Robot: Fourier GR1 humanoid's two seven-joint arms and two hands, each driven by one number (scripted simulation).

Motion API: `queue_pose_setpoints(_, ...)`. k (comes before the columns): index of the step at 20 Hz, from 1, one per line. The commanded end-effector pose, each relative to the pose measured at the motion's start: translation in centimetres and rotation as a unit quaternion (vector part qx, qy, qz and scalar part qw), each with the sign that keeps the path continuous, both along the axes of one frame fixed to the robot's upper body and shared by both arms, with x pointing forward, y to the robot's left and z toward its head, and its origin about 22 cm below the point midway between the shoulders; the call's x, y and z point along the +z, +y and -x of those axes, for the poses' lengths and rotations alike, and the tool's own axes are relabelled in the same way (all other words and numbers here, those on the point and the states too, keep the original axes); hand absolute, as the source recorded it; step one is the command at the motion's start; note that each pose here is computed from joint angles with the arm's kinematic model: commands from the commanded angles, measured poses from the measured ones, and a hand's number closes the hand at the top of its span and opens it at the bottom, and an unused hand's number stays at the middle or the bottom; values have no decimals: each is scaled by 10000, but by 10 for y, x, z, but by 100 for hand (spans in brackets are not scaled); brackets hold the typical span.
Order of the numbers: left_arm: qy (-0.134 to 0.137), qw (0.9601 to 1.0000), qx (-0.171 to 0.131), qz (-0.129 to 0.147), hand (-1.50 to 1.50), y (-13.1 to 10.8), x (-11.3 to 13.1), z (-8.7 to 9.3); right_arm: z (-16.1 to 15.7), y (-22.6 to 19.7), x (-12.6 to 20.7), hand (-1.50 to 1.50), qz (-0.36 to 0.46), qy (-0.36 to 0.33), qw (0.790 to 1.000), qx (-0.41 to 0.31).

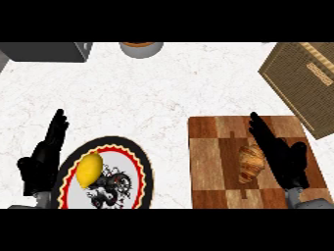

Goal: Pick the croissant from the cutting board and place it in the basket

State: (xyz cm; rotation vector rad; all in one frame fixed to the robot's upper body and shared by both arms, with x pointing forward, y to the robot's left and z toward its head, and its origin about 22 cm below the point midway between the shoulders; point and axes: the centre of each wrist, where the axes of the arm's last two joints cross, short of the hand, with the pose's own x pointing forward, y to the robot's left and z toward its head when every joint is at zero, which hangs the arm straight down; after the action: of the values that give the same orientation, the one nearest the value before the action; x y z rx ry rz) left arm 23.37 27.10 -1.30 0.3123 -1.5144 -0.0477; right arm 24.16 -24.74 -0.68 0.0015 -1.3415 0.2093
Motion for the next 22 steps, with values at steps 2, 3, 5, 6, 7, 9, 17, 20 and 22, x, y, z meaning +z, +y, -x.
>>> queue_pose_setpoints(2,199,9997,-18,-104,0,1,11,-16,1,-34,-2,150,-669,-1149,9901,-441)
queue_pose_setpoints(3,298,9992,54,-266,0,13,13,-12,-2,-40,5,150,-988,-1648,9793,-636)
queue_pose_setpoints(5,378,9984,-76,-417,0,20,18,-18,-10,-54,20,150,-1596,-2560,9491,-908)
queue_pose_setpoints(6,478,9977,20,-476,0,28,23,-21,-1,-60,17,150,-1846,-2892,9331,-1077)
queue_pose_setpoints(7,721,9969,-146,-273,0,15,8,-14,-26,-38,71,150,-885,-4330,8970,-38)
queue_pose_setpoints(9,769,9964,-224,-283,0,14,10,-19,-21,-3,57,150,-2220,-4801,8484,-182)
queue_pose_setpoints(17,876,9949,-380,-334,0,18,36,-44,28,-2,22,-150,762,-4332,8742,-2056)
queue_pose_setpoints(20,878,9950,-252,-400,0,31,50,-51,52,-53,24,-150,2147,-3657,8835,-1989)
queue_pose_setpoints(22,919,9946,-254,-409,0,31,40,-44,75,-73,28,-150,2824,-3207,8875,-1724)
